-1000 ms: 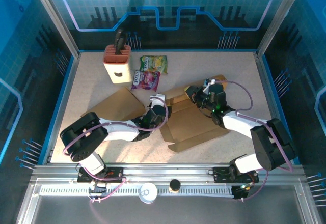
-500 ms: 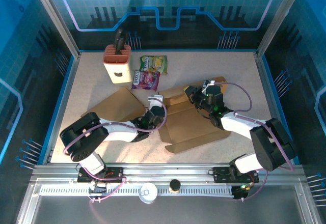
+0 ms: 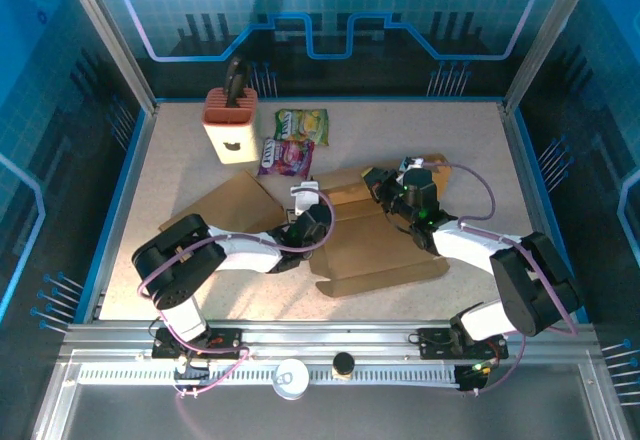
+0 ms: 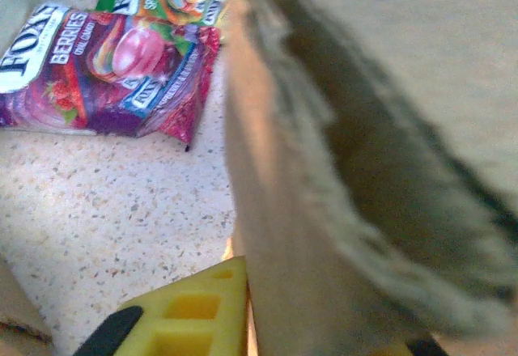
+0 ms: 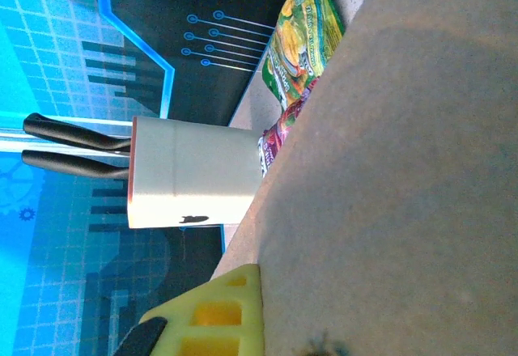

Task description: Fold the paper box

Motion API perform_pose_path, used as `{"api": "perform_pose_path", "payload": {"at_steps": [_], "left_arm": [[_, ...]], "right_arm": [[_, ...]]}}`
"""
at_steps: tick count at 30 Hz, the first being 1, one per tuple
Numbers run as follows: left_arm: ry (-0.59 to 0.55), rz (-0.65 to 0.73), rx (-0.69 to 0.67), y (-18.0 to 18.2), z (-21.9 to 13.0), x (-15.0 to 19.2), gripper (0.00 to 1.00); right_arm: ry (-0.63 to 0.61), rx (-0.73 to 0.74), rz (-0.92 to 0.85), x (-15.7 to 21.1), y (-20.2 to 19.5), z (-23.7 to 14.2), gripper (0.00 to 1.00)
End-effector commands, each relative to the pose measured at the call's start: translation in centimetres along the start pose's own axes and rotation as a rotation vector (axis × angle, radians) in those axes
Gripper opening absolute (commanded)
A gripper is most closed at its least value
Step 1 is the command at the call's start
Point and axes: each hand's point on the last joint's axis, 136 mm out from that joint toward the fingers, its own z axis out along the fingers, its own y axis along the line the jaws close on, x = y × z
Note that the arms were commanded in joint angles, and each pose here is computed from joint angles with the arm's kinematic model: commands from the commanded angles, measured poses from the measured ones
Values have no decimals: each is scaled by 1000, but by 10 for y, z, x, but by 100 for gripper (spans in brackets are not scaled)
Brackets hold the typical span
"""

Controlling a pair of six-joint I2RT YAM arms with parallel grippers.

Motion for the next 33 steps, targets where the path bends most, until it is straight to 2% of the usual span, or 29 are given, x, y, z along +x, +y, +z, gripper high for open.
{"api": "perform_pose_path", "payload": {"at_steps": [1, 11, 13, 16, 19, 22, 24, 28, 29, 32, 33], "left_arm": [[15, -21, -29, -1, 3, 5, 0], [23, -21, -92, 7, 3, 5, 0], [18, -18, -107, 11, 1, 4, 0], [10, 14, -102, 13, -2, 1, 0], [3, 50, -83, 14, -6, -4, 0], [5, 38, -49, 19, -7, -11, 0], [8, 28, -25, 21, -7, -16, 0], [32, 20, 51, 21, -3, -21, 0], [43, 22, 66, 20, -1, -21, 0], [75, 19, 98, 20, 4, -20, 0], [86, 16, 103, 21, 6, -19, 0]], "right_arm": [[99, 69, 14, 27, -21, -1, 0], [122, 84, 2, 30, -16, -6, 1], [130, 90, -25, 28, -13, -10, 19], [133, 127, -101, 18, -4, -27, 51], [120, 168, -218, 0, 11, -56, 72], [91, 166, -284, -24, 26, -86, 82], [67, 159, -276, -43, 29, -103, 82], [-9, 137, -203, -83, 23, -131, 74], [-15, 134, -182, -90, 20, -134, 71], [18, 113, -125, -97, 11, -131, 53], [29, 113, -115, -96, 8, -126, 50]]}}
